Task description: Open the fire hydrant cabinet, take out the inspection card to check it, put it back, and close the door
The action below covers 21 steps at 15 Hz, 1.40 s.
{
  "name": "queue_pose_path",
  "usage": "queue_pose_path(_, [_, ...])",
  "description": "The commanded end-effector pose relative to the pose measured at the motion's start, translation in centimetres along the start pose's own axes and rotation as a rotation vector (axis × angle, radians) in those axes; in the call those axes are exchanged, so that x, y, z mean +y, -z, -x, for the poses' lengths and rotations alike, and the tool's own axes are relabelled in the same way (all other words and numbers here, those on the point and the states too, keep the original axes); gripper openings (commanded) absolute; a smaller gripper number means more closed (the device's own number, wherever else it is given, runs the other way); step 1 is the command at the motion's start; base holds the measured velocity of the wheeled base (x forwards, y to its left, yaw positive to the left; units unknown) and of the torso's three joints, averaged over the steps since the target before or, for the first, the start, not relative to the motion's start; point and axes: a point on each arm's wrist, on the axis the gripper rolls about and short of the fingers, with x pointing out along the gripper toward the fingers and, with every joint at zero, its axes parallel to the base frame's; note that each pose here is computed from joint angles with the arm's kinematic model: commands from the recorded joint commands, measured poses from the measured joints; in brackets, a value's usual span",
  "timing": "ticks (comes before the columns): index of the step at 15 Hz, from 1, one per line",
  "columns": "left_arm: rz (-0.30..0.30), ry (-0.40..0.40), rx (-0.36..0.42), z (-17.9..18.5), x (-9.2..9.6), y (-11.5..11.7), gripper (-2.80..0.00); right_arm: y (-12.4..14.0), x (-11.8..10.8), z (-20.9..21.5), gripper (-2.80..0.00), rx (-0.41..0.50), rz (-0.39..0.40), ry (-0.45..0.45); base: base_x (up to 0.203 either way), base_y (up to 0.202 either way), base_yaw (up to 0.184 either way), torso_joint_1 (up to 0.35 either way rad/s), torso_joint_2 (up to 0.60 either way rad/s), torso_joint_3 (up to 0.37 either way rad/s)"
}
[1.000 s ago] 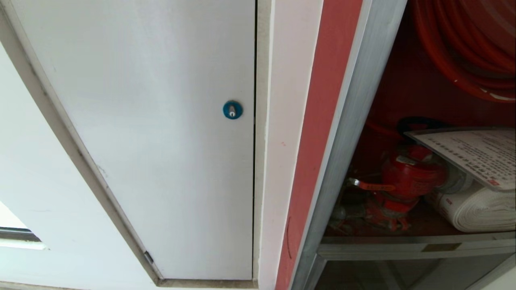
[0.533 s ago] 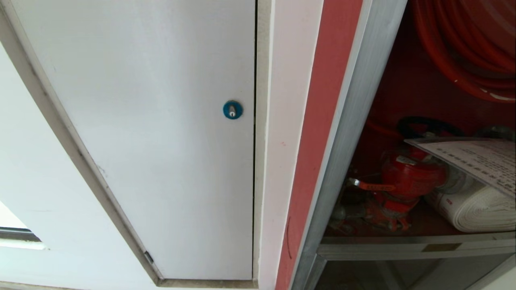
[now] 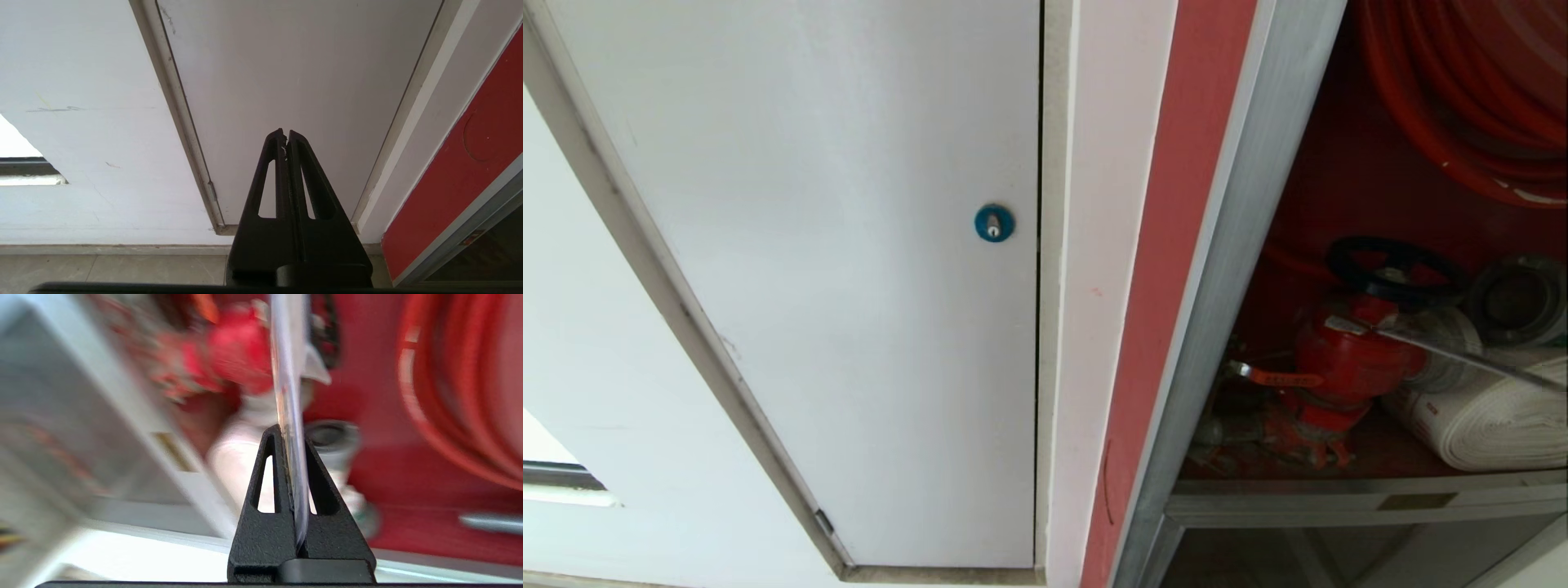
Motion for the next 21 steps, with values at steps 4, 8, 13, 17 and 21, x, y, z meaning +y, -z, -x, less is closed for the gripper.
queue_pose_path(4, [0.000,0.000,0.000,0.0,0.0,0.0,-2.80,-0.3,0.8,0.5,-2.80,-0.145,-0.278,-0.206,0.000,0.000,0.000,0.000,0.00,0.000])
queue_pose_path(8, [0.000,0.000,0.001,0.0,0.0,0.0,-2.80,-0.4,1.0,-0.7,-2.80,-0.265,-0.543,-0.403,0.000,0.000,0.000,0.000,0.00,0.000])
queue_pose_path(13, [0.000,0.000,0.001,0.0,0.0,0.0,-2.80,-0.4,0.3,-3.4,-2.80,-0.326,-0.836,-0.672,0.000,0.000,0.000,0.000,0.00,0.000])
queue_pose_path(17, [0.000,0.000,0.000,0.0,0.0,0.0,-2.80,-1.3,-0.1,-5.6,-2.80,-0.375,-0.869,-0.912,0.000,0.000,0.000,0.000,0.00,0.000])
queue_pose_path(21, [0.000,0.001,0.000,0.0,0.0,0.0,-2.80,-3.6,-1.0,-7.8,-2.80,-0.445,-0.933,-1.090,0.000,0.000,0.000,0.000,0.00,0.000])
